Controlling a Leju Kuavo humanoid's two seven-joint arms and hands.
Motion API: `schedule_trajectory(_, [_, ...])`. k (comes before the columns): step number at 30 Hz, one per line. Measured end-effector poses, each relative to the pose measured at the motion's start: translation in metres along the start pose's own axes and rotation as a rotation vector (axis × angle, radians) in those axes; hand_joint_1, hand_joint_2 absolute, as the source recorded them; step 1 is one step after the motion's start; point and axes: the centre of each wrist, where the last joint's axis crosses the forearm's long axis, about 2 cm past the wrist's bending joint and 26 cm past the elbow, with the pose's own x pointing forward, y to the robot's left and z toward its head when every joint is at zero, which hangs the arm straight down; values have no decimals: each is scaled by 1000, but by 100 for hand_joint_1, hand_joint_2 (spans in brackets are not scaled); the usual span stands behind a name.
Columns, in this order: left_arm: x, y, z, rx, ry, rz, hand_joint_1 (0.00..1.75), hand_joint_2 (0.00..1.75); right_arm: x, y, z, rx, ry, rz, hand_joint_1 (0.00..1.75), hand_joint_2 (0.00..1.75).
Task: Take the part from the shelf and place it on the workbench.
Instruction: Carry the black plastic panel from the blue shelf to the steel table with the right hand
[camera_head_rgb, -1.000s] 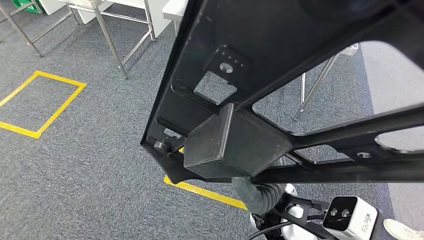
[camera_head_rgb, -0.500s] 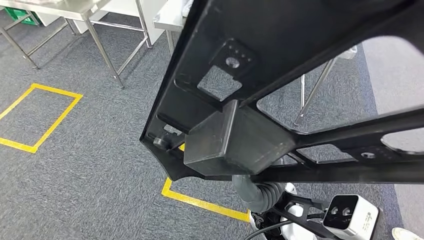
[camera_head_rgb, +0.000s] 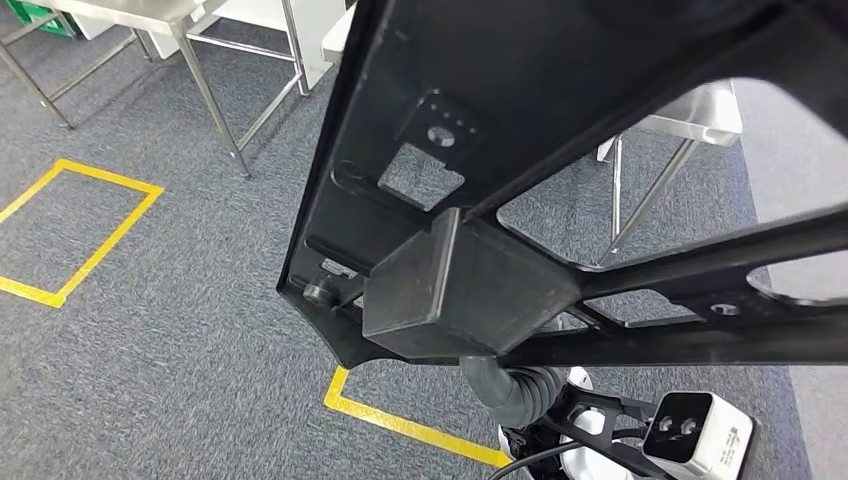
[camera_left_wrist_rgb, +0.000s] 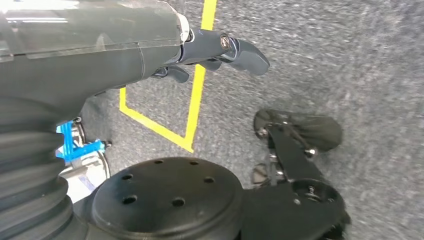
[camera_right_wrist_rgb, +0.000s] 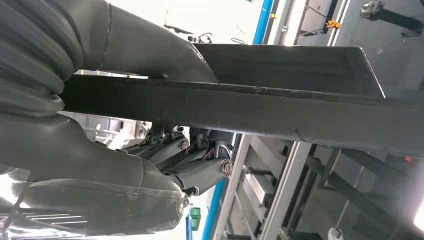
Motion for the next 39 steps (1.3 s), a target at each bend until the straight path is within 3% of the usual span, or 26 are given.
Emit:
schedule_trajectory(24, [1,2,0,2,-1,-16,0,175,13,1,3,-30,-31,30,175,175])
schedule_trajectory(39, [3,4,-1,-3,-9,-20,0,175,15,-2,23,-55,-17,40,175,175])
